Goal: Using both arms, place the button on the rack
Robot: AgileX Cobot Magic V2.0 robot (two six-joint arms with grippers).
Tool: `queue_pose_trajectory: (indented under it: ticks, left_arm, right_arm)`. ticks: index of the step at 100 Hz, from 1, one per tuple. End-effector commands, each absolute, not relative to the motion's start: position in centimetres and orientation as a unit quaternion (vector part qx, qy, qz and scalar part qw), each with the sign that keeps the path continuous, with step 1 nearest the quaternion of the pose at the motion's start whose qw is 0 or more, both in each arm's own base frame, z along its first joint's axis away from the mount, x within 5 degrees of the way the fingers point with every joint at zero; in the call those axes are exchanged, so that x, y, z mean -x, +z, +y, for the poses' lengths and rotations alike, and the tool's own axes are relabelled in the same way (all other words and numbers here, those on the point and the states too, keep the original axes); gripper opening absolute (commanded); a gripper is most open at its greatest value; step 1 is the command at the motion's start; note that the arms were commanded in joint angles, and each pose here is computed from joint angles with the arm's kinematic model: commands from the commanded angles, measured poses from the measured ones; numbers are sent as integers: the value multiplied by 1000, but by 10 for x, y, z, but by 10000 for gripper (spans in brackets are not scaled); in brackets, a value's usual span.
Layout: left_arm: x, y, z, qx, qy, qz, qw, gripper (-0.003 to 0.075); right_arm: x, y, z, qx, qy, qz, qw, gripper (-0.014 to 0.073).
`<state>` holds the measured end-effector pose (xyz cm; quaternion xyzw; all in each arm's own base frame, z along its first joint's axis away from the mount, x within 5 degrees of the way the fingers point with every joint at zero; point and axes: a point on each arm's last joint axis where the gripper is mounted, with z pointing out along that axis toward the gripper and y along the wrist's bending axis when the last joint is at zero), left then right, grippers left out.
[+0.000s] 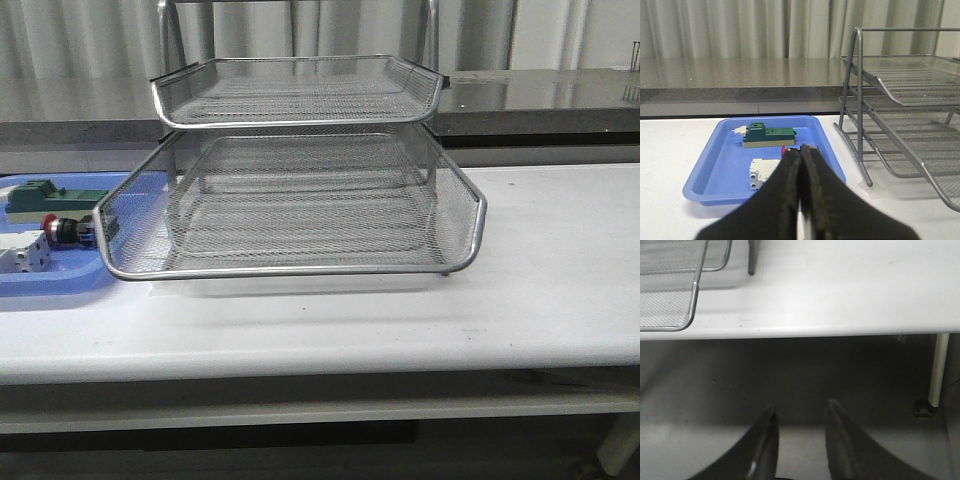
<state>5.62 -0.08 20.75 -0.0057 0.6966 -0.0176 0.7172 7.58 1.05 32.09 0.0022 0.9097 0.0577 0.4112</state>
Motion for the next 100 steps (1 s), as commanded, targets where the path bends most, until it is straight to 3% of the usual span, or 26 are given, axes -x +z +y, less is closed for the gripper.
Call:
queue_pose_trajectory:
  ticks: [1, 26, 100]
  left_arm:
    - [-55, 201, -1, 9, -24, 672, 740, -20]
    - [-55, 201, -1, 9, -24, 672, 740, -20]
    - [-55, 201, -1, 9, -24, 672, 740, -20]
  right_arm:
    - [-72, 337, 8, -1, 53, 887, 460, 160]
    - [-69, 338, 6, 0, 45, 882, 468, -76]
    - [-69, 338, 6, 0, 45, 883, 468, -70]
